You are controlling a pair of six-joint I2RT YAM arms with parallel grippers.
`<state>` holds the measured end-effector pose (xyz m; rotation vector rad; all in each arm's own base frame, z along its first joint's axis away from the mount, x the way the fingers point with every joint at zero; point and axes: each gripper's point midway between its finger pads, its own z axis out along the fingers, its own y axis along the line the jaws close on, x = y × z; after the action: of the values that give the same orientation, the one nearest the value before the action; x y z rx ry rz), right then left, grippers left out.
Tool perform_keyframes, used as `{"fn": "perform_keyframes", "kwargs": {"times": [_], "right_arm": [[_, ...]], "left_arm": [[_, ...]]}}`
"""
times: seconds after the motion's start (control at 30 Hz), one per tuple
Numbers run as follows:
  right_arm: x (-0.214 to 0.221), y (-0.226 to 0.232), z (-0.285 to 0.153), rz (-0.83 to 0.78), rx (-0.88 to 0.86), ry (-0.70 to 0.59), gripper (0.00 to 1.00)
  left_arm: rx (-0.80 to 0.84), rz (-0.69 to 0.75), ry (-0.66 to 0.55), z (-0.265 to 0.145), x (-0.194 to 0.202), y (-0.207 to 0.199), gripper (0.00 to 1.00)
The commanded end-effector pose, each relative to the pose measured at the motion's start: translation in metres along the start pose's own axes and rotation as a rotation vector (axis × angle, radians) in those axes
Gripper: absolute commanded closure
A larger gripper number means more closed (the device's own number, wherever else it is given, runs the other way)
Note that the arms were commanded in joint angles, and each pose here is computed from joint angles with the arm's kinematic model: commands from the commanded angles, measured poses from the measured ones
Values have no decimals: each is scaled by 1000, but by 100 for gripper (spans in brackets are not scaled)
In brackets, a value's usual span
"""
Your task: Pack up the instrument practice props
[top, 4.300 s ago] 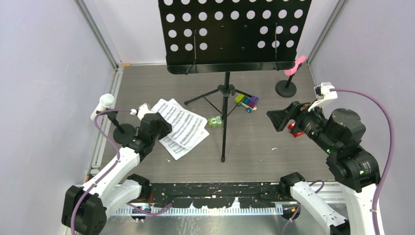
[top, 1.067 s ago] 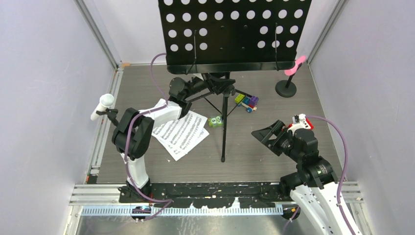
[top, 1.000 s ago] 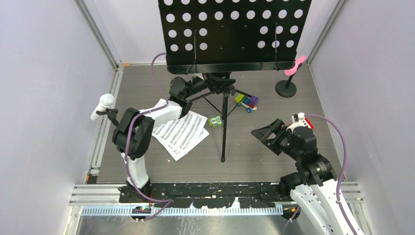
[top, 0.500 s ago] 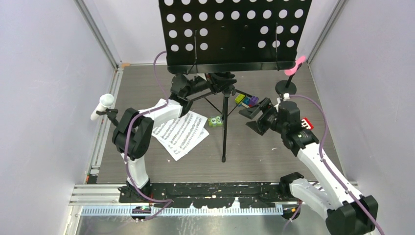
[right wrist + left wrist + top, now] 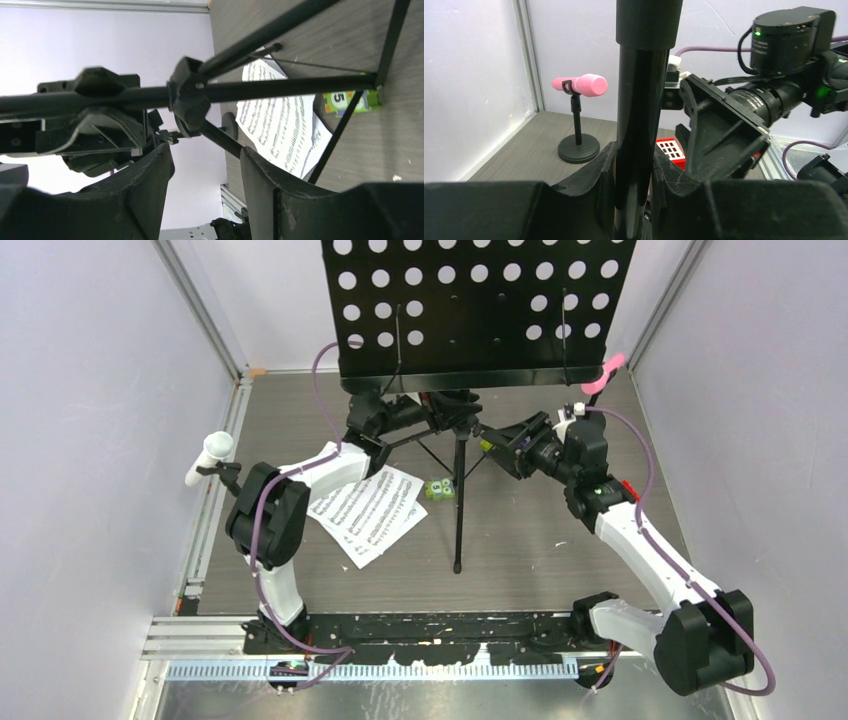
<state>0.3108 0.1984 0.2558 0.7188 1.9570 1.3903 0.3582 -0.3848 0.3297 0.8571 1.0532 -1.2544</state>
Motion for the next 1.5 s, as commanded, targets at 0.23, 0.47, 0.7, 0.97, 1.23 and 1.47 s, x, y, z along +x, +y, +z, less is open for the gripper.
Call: {"fn": "perform_keyframes", "kwargs": {"times": [0.23,0.47,0.7,0.97,1.23,1.47], "right_arm": [[-17,43,16,-141,-163,95,41],[-13,41,23,-182,-178,136,48],[-14,33,35,-173,-177,159,60],[-7,36,28,-227,-235,173,92],[-2,32,5,-463,-323,6,99],[29,41,2,-817,-412,-62,99]], "left_arm": [[97,-52,53,0,1,-24,100],[114,-72,46,2,3,-25,100],[121,-80,51,0,5,-27,100],[117,-99,69,-1,7,-29,100],[128,-128,124,-8,13,-39,100],[142,-136,209,-22,27,-58,100]]}}
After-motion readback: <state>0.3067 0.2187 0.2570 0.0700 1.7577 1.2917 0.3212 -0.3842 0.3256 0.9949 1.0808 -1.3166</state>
